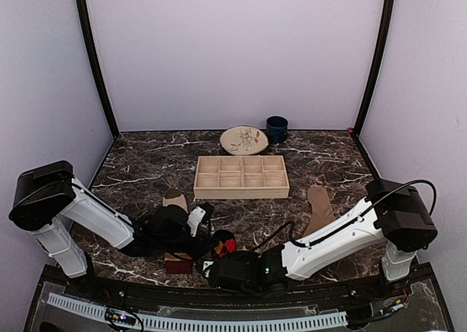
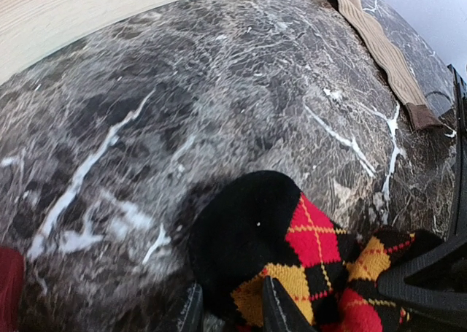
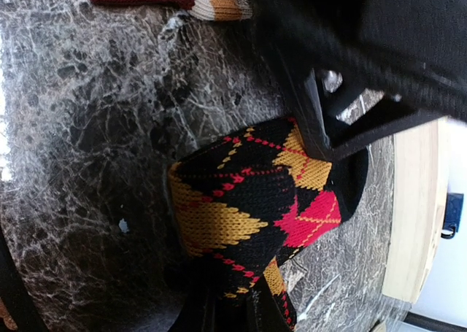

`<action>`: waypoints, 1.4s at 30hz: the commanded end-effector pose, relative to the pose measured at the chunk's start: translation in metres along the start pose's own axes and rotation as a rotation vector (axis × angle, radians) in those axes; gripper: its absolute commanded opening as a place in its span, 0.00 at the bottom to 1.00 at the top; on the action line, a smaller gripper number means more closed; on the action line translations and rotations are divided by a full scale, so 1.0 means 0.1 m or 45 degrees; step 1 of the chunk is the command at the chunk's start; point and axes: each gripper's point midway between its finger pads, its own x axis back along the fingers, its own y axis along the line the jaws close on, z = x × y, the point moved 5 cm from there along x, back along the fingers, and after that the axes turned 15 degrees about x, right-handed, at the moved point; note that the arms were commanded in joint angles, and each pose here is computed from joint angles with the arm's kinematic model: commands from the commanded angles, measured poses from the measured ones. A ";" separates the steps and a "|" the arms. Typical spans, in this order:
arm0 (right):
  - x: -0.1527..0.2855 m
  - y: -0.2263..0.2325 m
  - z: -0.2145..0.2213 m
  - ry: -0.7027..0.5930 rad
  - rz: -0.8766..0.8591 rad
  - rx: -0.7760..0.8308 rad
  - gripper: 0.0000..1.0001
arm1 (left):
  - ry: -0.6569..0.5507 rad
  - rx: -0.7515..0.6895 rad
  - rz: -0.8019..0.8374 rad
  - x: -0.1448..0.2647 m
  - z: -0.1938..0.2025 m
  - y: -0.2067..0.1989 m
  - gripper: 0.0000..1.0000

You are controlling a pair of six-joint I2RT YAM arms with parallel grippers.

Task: Roll the socks
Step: Roll the sock at the center of the board.

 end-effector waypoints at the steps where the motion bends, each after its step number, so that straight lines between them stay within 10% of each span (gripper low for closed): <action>1: 0.07 -0.04 0.03 -0.006 -0.040 -0.052 0.00 | 0.096 -0.032 -0.026 -0.10 0.13 0.04 0.29; 20: 0.03 -0.10 0.00 -0.039 -0.228 -0.171 0.01 | 0.096 -0.071 0.031 -0.32 0.02 -0.05 0.21; 42: -0.10 -0.20 -0.02 -0.077 -0.379 -0.295 0.01 | -0.363 0.038 0.018 0.44 -0.42 0.13 0.31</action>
